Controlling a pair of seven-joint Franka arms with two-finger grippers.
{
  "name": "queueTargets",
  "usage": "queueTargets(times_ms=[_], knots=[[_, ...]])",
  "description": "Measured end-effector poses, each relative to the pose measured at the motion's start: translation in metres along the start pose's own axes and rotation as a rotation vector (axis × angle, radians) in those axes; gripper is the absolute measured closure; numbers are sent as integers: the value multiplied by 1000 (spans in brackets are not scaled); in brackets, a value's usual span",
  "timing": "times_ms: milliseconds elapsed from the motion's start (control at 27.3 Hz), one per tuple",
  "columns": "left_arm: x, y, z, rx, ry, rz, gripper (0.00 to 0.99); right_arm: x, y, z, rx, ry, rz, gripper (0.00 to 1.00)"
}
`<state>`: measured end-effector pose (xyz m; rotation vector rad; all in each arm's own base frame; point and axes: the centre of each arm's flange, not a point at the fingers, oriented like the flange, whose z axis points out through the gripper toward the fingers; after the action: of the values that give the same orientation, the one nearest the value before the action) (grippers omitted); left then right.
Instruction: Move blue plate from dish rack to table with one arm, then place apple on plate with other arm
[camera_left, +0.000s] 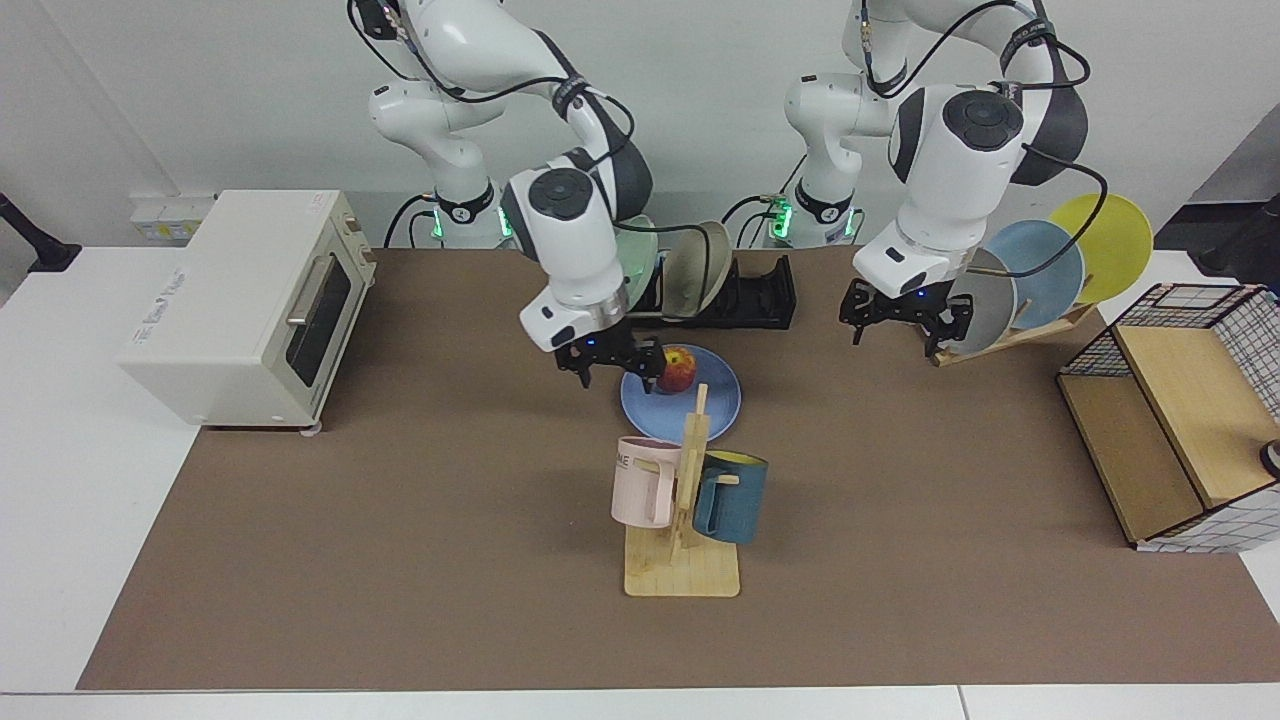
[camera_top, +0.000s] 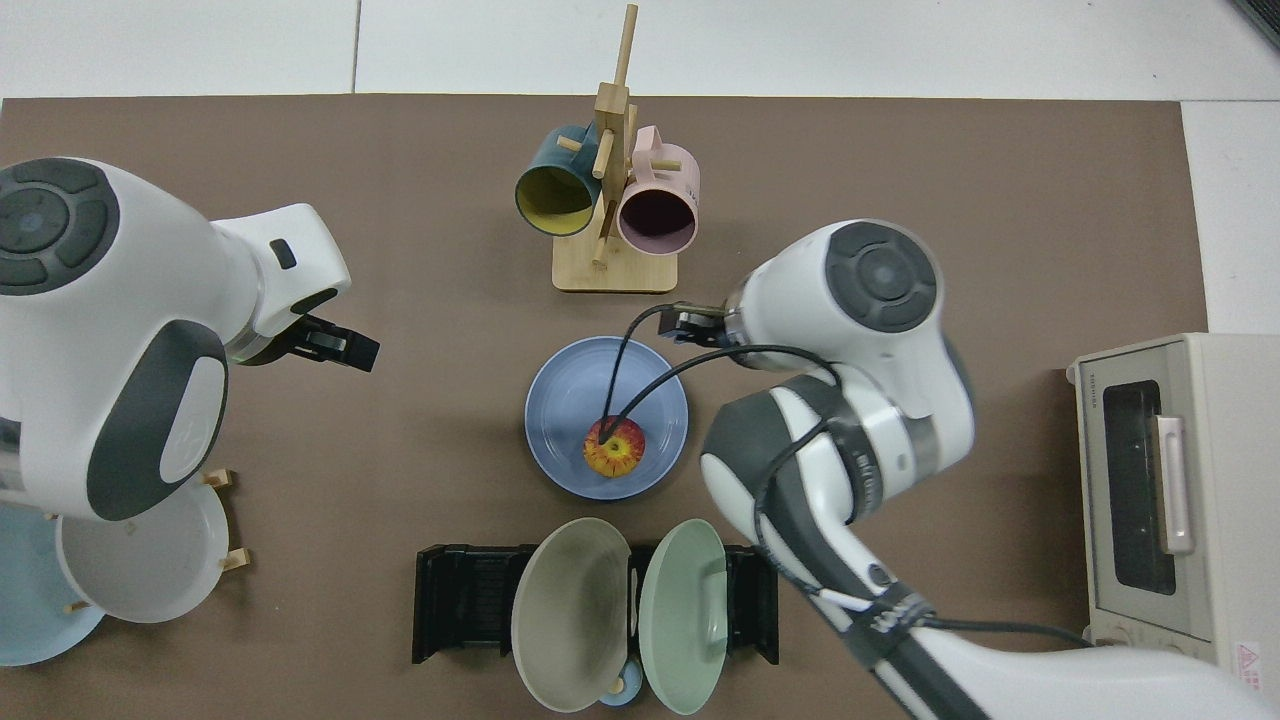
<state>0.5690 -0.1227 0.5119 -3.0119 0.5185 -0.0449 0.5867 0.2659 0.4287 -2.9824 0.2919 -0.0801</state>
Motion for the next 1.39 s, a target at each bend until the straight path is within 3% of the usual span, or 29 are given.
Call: queueTargets(times_ms=[146, 256, 402, 512, 841, 1390], knots=[[0, 0, 0, 0, 1, -1, 0, 28, 61, -34, -31, -3, -68, 0], [0, 0, -1, 0, 1, -1, 0, 41, 102, -59, -90, -4, -123, 0], [0, -1, -1, 0, 1, -2, 0, 49, 144, -95, -183, -41, -204, 0], [0, -1, -1, 0, 1, -3, 0, 54, 173, -134, -211, -58, -259, 0], [0, -6, -5, 2, 5, -58, 0, 50, 266, -215, -189, -25, -211, 0], [-12, -39, -78, -29, -37, -203, 0, 31, 247, -255, -172, 21, -237, 0]])
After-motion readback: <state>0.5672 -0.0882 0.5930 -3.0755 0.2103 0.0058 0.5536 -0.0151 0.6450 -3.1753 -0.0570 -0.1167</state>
